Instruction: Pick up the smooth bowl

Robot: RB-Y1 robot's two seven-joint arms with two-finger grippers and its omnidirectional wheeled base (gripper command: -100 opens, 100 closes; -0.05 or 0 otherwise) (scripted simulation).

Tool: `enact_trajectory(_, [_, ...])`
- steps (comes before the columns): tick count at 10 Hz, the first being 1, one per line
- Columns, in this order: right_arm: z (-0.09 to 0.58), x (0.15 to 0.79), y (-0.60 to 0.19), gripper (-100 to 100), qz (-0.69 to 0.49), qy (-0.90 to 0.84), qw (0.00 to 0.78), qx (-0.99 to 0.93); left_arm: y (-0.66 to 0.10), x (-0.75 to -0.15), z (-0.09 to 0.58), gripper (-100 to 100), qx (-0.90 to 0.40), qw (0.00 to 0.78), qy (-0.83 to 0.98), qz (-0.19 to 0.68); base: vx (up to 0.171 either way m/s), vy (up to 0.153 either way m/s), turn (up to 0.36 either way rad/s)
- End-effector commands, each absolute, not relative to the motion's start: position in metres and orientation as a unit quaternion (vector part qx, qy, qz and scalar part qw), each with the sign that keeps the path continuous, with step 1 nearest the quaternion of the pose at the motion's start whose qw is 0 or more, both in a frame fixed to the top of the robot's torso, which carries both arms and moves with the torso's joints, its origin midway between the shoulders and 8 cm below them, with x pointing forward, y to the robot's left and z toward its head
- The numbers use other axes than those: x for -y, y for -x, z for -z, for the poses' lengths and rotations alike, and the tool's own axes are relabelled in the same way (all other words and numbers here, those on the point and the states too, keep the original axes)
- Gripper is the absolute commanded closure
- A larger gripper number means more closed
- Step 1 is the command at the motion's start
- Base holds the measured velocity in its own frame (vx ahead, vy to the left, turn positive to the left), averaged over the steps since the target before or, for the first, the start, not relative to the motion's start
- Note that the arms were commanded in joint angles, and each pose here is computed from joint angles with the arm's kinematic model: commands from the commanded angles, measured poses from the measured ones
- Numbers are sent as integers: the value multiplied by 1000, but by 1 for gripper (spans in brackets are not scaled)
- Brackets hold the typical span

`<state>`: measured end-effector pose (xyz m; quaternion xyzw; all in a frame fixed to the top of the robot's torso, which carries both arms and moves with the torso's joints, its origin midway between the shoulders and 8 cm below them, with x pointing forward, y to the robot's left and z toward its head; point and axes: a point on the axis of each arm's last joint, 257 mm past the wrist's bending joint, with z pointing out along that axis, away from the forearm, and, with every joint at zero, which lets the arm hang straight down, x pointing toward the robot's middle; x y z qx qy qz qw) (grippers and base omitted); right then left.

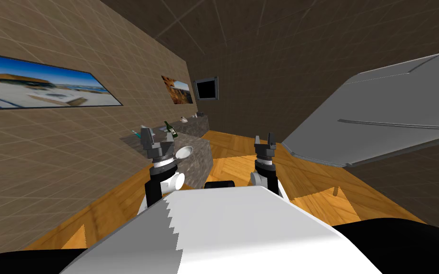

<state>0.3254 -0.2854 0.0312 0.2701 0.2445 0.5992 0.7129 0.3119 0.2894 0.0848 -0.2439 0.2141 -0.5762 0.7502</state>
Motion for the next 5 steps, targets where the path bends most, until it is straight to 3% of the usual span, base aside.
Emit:
enact_trajectory(1, [-31,285,-325,0,-599,-270,713,-244,-320,-285,-81,-100,-231,746,239,577,-17,6,41])
enact_trajectory(5, [-31,285,-325,0,-599,-270,713,-244,-363,-276,-56,-100,-292,730,241,569,-60,27,74])
